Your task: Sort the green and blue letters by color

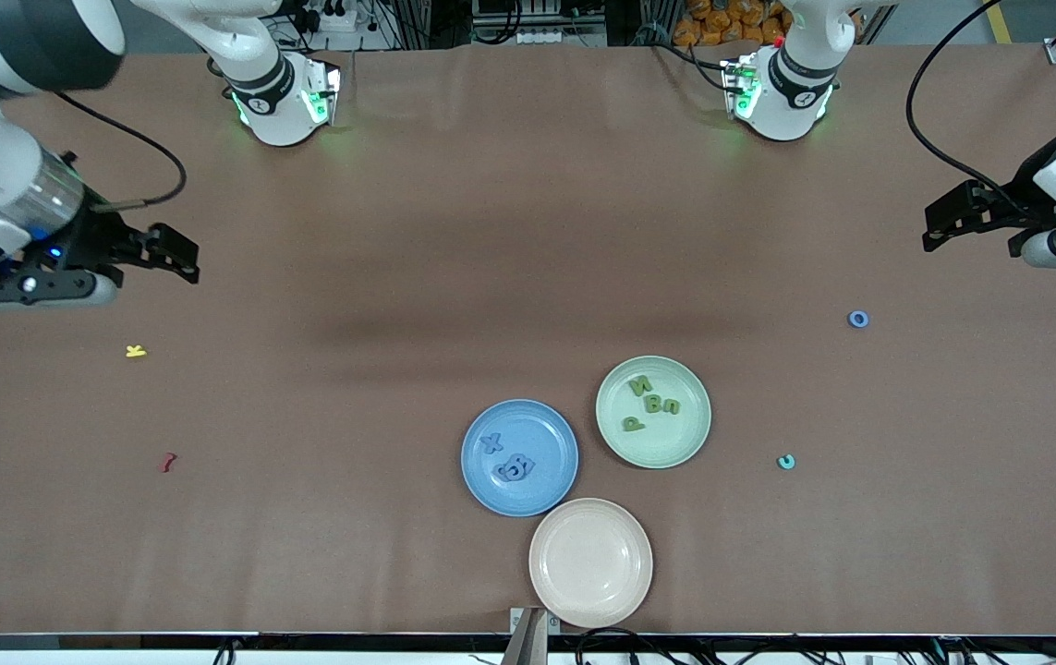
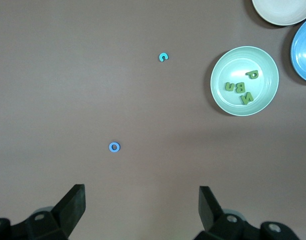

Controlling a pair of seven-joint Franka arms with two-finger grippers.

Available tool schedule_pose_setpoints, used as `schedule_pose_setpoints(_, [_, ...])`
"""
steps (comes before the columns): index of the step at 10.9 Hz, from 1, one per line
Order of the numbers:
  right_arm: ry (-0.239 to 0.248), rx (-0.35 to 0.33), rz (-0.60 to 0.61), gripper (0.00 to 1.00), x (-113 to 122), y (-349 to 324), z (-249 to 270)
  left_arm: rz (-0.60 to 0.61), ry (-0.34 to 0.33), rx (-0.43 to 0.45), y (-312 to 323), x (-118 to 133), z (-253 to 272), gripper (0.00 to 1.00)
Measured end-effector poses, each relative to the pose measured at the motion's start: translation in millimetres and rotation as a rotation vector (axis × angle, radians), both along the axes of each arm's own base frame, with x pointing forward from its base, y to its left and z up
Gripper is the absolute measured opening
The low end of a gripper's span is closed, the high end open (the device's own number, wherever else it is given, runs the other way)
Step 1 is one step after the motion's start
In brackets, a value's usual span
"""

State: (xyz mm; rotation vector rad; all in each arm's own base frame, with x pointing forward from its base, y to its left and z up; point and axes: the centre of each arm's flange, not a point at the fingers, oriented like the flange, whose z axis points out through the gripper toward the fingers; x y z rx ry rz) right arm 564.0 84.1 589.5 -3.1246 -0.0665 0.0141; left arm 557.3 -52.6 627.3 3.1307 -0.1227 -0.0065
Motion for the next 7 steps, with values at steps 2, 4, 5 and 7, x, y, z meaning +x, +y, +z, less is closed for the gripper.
schedule_pose_setpoints(2, [-0.016, 0.001, 0.018, 1.00, -5, -9, 41, 0.000, -0.002, 0.000, 0, 0, 0, 1.00])
schedule_pose_setpoints(4, [-0.021, 0.001, 0.014, 1.00, -6, -25, 56, 0.000, -0.002, 0.000, 0, 0, 0, 1.00])
schedule_pose_setpoints(5, [-0.007, -0.001, 0.009, 1.00, -8, -28, 55, 0.000, -0.002, 0.000, 0, 0, 0, 1.00])
schedule_pose_setpoints(7, [0.011, -0.002, 0.009, 1.00, -9, -28, 55, 0.001, -0.002, 0.000, 0, 0, 0, 1.00])
